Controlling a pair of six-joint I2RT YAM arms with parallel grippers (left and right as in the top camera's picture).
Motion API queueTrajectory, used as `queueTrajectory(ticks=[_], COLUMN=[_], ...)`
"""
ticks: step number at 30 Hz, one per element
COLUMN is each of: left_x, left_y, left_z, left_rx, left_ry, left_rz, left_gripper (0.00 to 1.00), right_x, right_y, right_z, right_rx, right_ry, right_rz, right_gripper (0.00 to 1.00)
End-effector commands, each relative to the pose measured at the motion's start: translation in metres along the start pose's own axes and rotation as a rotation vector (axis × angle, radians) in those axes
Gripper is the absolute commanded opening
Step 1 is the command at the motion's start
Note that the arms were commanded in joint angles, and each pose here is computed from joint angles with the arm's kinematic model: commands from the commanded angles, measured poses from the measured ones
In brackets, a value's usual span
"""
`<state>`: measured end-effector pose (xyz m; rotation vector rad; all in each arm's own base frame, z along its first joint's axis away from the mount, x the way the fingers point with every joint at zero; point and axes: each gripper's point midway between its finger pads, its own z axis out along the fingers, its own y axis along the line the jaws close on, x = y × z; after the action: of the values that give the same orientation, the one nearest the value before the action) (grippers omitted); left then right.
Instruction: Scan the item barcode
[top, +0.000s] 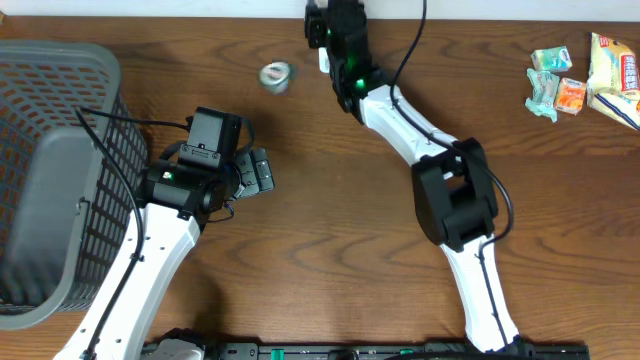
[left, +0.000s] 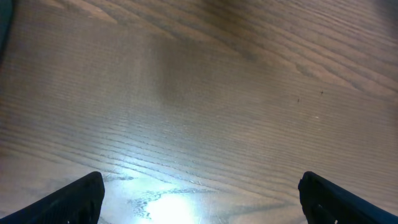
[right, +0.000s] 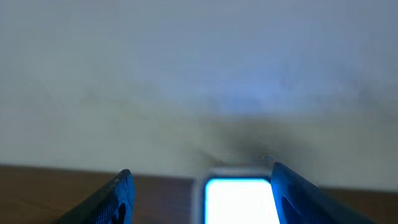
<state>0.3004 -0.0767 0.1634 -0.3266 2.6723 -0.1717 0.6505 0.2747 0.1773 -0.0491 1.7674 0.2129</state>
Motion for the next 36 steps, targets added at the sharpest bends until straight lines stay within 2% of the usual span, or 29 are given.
queueTrajectory(ticks=[1, 6, 12, 14, 19, 26, 36], left_x=[-0.004, -0.004, -0.004, -0.004, -0.004, -0.004, -0.004], left_y=[-0.001, -0.001, -0.001, -0.001, -0.001, -0.001, -0.001], left_z=[-0.004, -0.004, -0.004, -0.004, -0.004, -0.004, -0.004], left_rx=[0.004, 0.004, 0.004, 0.004, 0.004, 0.004, 0.004], left_ry=[-0.012, -0.012, -0.012, -0.012, -0.012, -0.012, -0.012], left_rz=[-0.003, -0.003, -0.003, -0.003, -0.003, -0.003, -0.003], left_gripper=[0.98, 0.98, 0.98, 0.98, 0.98, 0.98, 0.97], right_x=[0.009, 0.015, 0.048, 0.055, 0.073, 0.114, 0.162], right_y=[-0.018, 0.005, 0.083, 0.103, 0.139, 0.156, 0.139], right_z=[0.004, -0.002, -0.024, -0.032, -0.041, -0.041, -0.030], right_rx=[0.067, -0.012, -0.345, -0.402, -0.443, -0.468, -0.401], right_ry=[0.018, 0.062, 0.192, 0.211, 0.207, 0.245, 0.305], right_rz=[-0.050, -0.063, -0.076, -0.062, -0.058, -0.074, -0.110], right_gripper=[0.64, 0.65, 0.67, 0.70, 0.86, 0.87, 0.82])
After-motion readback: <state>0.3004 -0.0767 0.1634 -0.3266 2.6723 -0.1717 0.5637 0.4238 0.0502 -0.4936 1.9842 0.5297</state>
